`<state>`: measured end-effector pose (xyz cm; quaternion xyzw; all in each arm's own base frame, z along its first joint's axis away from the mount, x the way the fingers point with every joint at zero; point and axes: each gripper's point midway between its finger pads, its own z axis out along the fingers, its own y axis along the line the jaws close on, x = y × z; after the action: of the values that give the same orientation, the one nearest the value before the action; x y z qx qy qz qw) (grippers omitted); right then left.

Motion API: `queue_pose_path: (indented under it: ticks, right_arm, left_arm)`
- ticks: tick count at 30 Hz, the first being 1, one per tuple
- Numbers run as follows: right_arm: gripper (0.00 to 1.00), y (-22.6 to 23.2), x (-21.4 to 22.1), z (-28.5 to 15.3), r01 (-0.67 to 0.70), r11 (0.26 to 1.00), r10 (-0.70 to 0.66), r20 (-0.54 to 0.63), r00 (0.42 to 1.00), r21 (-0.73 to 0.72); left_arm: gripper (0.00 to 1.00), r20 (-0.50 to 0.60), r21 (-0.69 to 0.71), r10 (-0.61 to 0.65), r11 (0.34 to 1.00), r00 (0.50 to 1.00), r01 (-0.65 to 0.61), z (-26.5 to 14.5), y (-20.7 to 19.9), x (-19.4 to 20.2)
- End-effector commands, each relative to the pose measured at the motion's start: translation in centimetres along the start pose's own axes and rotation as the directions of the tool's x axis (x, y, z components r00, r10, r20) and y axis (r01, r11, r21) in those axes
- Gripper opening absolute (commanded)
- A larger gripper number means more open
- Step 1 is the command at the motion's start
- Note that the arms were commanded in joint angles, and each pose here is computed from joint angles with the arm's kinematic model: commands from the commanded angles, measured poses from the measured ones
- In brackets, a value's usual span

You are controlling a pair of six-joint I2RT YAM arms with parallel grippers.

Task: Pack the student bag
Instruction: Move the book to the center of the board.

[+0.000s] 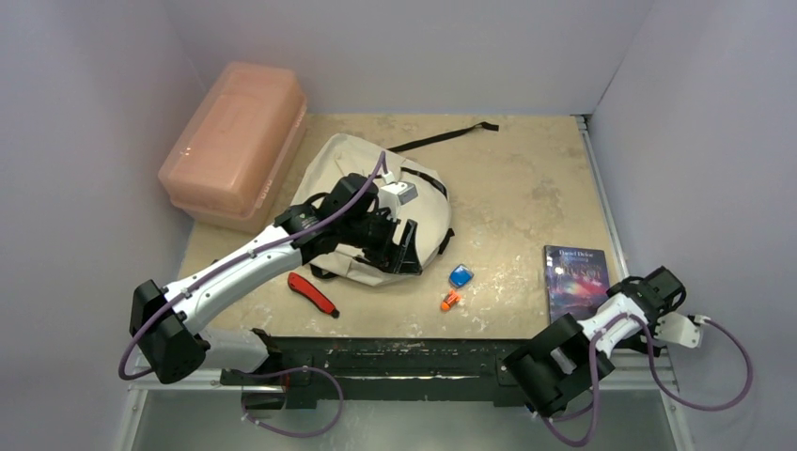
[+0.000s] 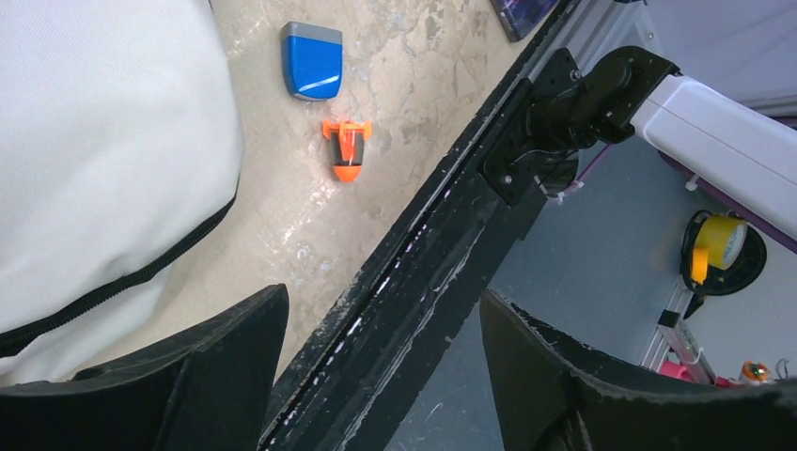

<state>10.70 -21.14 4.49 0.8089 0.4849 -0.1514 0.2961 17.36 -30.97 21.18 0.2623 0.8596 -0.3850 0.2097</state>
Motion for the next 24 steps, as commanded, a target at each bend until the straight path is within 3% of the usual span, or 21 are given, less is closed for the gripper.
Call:
queue_pose_path:
  ticks: [1, 6, 10, 13, 20, 24]
  right_arm:
    - [0.97, -0.7, 0.4, 0.0, -0.007, 0.999, 0.008, -0.021, 1.0, 0.031]
    - [0.98, -0.8, 2.2, -0.3, 0.04, 0.999, -0.04, -0.109, 0.993, 0.0]
    - [0.9, 1.8, 3.9, -1.5, 0.063, 0.972, -0.099, -0.151, 0.984, -0.227]
    - [0.92, 3.5, 6.3, -2.6, 0.1, 0.936, -0.177, -0.203, 0.963, -0.339]
    - [0.93, 7.8, 16.5, -8.8, 0.29, 0.764, -0.519, -0.282, 0.807, -0.576]
    - [0.93, 8.1, 20.5, -12.5, 0.35, 0.646, -0.648, -0.245, 0.722, -0.678]
  left_arm:
    - [0.74, 0.041, 0.085, 0.032, 0.996, 0.999, -0.036, -0.7, -2.0, -0.8]
    - [0.74, 0.028, 0.095, 0.023, 0.995, 0.999, -0.025, -0.6, -2.1, -0.7]
    - [0.74, 0.016, 0.085, 0.011, 0.996, 1.0, -0.012, -0.4, -1.8, -0.7]
    - [0.74, 0.008, 0.076, 0.005, 0.997, 1.0, -0.006, -0.1, -1.4, -0.6]
    - [0.74, 0.011, 0.02, -0.004, 1.0, 1.0, 0.004, 0.5, 0.1, -0.8]
    - [0.74, 0.016, -0.027, -0.004, 1.0, 1.0, 0.004, 0.7, 1.2, -1.0]
